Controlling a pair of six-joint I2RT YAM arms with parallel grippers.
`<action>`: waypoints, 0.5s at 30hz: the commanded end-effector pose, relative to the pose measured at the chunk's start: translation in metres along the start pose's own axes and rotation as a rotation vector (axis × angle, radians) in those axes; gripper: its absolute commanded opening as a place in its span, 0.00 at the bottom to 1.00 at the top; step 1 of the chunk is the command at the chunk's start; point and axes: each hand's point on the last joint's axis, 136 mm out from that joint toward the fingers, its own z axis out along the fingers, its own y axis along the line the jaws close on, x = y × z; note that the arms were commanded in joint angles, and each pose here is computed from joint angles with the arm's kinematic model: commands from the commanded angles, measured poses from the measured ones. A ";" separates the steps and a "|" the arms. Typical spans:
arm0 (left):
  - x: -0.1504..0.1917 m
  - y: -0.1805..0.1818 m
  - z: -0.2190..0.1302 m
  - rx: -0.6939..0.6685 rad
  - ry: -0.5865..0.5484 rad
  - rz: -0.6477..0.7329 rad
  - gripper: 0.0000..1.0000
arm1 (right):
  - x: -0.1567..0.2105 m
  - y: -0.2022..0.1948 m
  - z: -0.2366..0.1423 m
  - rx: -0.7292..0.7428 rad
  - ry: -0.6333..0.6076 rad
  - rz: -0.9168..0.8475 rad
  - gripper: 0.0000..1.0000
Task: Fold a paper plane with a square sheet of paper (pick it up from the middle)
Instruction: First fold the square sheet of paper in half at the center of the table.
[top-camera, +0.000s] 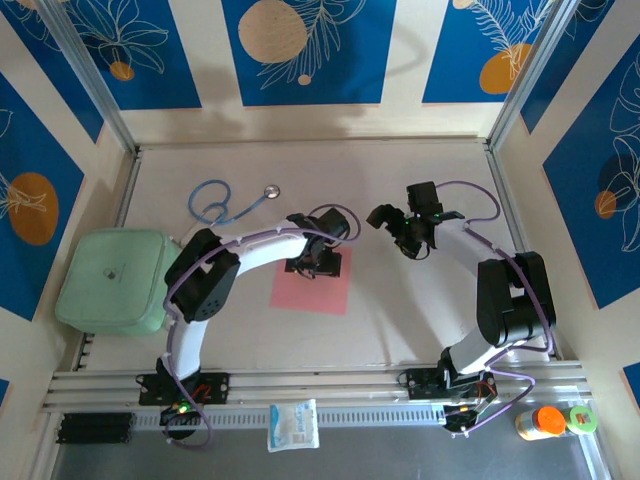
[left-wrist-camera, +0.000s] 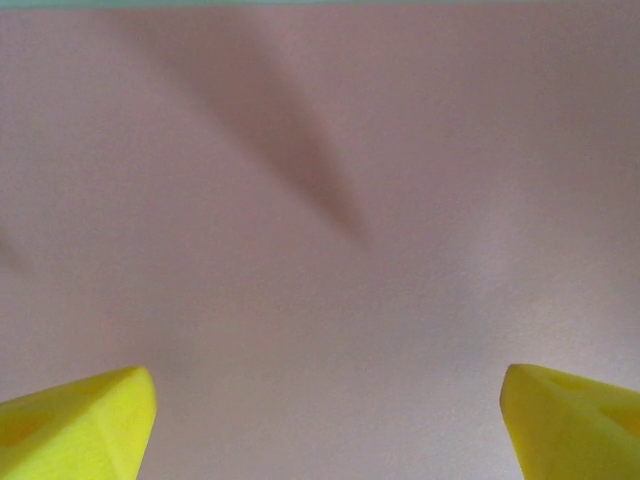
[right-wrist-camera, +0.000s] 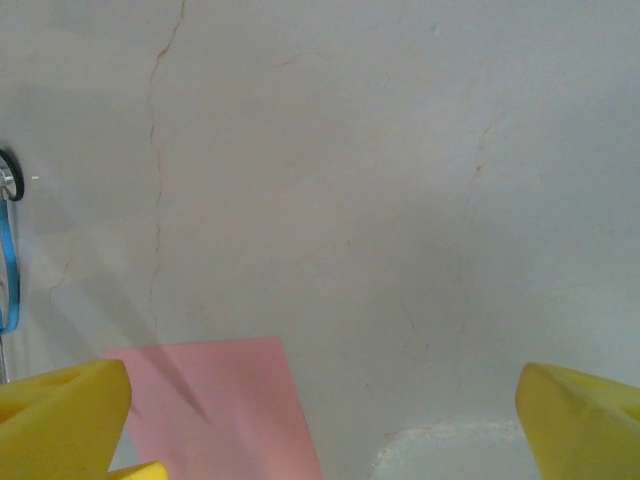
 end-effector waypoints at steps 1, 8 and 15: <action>0.010 -0.002 0.004 -0.035 0.033 -0.009 0.88 | 0.003 0.000 0.005 -0.009 0.032 -0.006 0.99; 0.017 0.004 0.014 -0.066 0.053 -0.023 0.86 | 0.005 -0.002 0.009 -0.004 0.044 -0.002 0.98; 0.027 0.011 0.030 -0.096 0.087 -0.023 0.84 | 0.006 -0.004 0.011 0.007 0.055 0.000 0.98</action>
